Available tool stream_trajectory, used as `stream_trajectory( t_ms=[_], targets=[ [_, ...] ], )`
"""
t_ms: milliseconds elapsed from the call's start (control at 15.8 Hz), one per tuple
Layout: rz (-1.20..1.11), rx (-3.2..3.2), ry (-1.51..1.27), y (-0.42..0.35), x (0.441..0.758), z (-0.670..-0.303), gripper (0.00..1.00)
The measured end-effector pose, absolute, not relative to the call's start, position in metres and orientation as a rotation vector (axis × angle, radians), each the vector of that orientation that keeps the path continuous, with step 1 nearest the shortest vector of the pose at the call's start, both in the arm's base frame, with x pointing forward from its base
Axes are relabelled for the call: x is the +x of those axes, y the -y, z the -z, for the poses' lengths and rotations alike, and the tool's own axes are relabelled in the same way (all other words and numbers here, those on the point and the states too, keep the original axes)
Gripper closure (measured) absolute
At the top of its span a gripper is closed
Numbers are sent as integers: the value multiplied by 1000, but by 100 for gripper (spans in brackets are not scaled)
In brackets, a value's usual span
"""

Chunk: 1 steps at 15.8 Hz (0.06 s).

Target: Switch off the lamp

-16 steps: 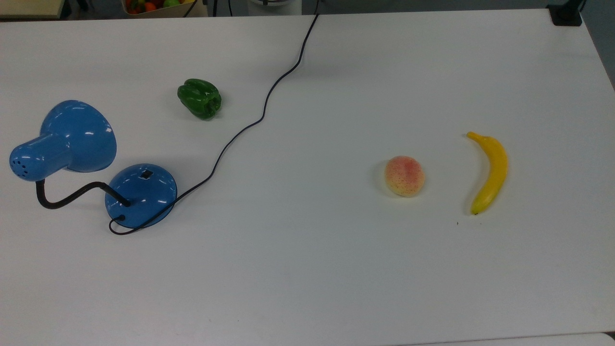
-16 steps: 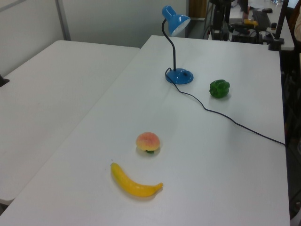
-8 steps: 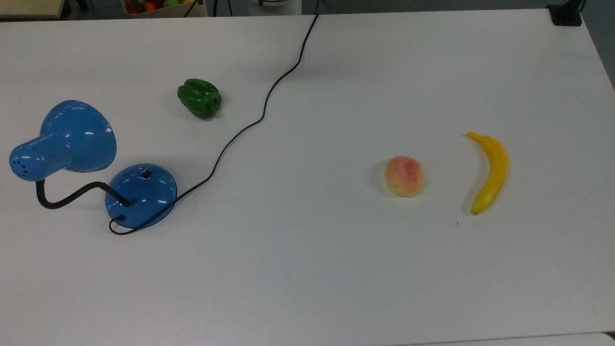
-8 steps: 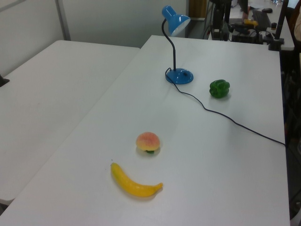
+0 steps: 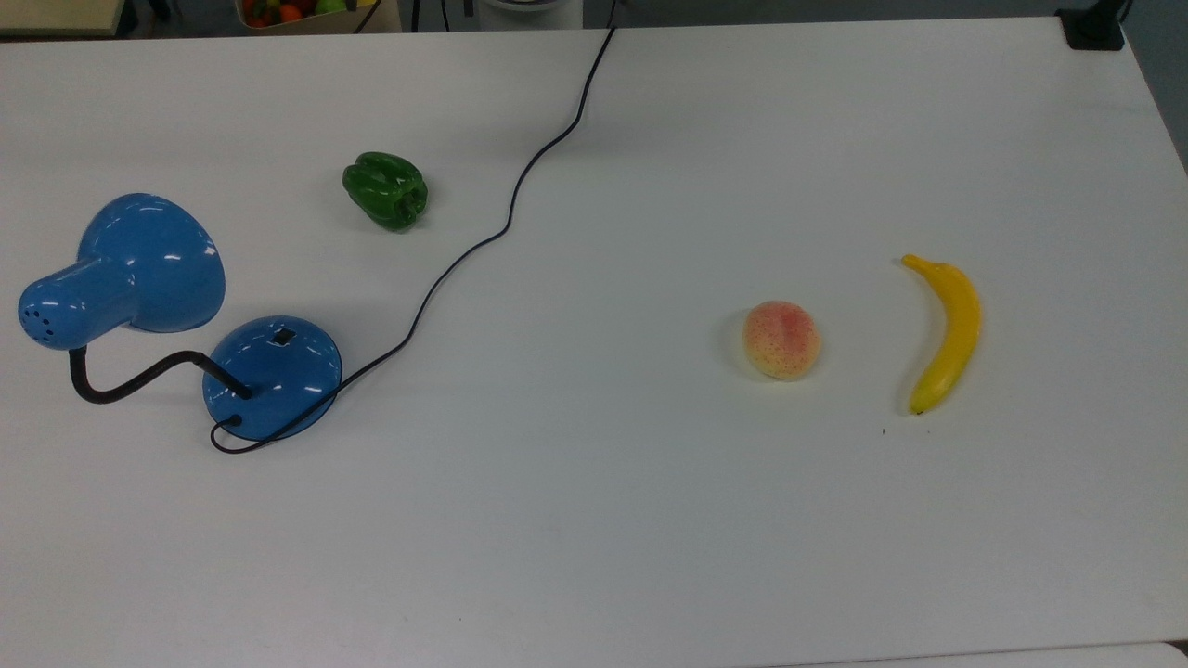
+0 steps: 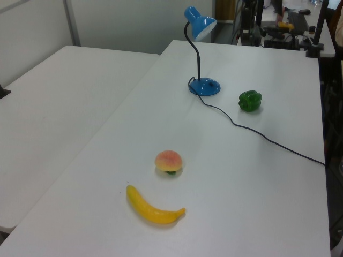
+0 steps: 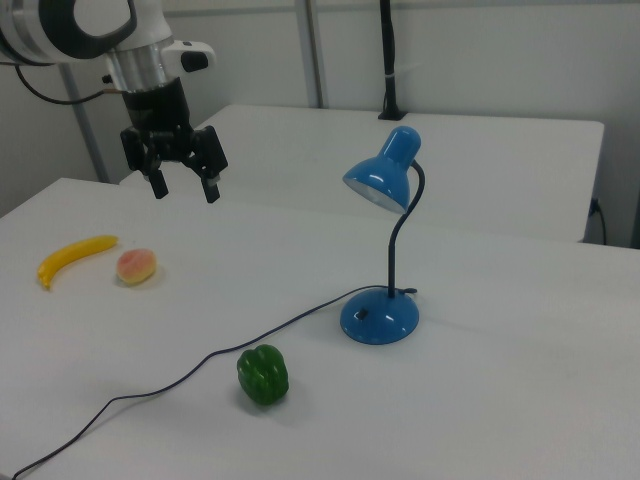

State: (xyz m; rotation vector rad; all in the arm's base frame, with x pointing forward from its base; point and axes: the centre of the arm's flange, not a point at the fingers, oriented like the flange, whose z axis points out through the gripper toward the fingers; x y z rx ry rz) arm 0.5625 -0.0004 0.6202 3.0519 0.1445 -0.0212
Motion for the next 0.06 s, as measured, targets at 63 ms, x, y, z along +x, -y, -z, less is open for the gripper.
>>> stream_trajectory(
  t_ms=[63],
  targets=[
    [22, 3052, -144, 1, 563, -620, 0]
  ],
)
